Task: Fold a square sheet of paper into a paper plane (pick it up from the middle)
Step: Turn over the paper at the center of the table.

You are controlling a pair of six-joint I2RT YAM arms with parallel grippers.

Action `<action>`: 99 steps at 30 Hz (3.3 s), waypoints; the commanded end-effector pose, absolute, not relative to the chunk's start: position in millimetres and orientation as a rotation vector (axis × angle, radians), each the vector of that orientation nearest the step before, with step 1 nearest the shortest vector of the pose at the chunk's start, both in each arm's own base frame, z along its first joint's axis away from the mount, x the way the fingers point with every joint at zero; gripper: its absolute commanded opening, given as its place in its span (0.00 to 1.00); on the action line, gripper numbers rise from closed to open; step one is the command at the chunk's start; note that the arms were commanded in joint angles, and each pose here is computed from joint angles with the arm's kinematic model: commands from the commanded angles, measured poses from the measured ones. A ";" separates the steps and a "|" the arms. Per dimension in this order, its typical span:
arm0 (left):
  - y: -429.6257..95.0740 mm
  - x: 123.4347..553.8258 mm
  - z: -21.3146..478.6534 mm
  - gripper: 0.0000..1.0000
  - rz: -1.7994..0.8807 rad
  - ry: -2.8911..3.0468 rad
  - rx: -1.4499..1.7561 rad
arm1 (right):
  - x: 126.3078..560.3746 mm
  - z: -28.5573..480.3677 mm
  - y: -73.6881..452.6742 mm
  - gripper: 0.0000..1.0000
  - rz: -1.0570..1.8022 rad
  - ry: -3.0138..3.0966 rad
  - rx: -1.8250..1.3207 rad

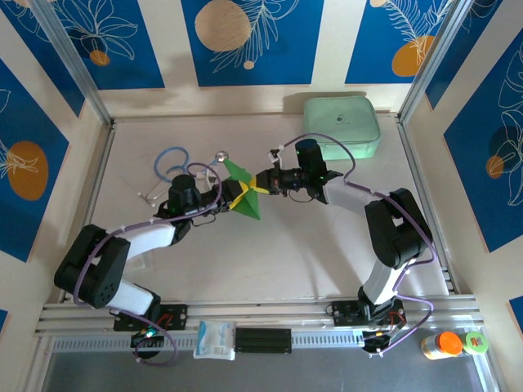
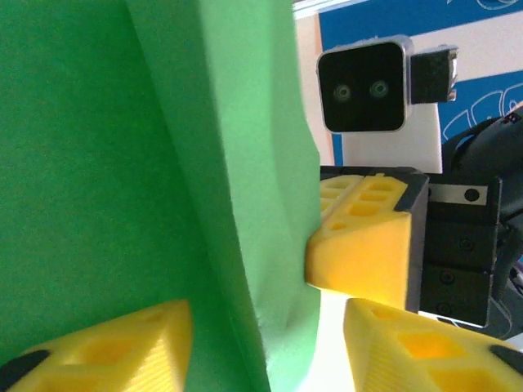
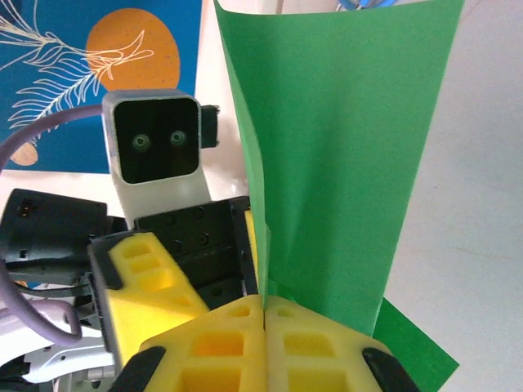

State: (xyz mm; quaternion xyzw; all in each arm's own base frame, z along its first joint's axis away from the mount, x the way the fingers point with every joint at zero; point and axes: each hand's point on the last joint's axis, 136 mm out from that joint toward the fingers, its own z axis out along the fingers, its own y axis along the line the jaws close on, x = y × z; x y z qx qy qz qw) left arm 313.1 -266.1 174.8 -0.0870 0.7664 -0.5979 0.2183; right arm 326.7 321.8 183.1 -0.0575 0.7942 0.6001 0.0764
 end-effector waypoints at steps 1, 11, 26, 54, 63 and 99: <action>-277.3 313.3 201.3 0.46 -1.733 2.033 -0.140 | 319.2 195.9 320.3 0.05 1.860 2.353 -0.193; -282.0 312.8 211.2 0.29 -1.752 1.993 -0.089 | 319.9 193.0 318.9 0.06 1.881 2.357 -0.165; -278.1 317.5 203.7 0.13 -1.679 2.009 -0.095 | 321.3 196.4 312.4 0.17 1.880 2.353 -0.129; -171.3 349.4 111.5 0.09 0.565 2.587 0.536 | 335.3 145.5 151.8 0.50 0.755 2.499 0.298; -193.5 383.1 73.0 0.08 0.897 2.484 0.644 | 330.9 136.2 137.4 0.50 0.753 2.517 0.377; -299.9 314.4 73.2 0.34 -0.152 2.776 0.291 | 329.7 113.3 144.8 0.48 0.842 2.581 0.458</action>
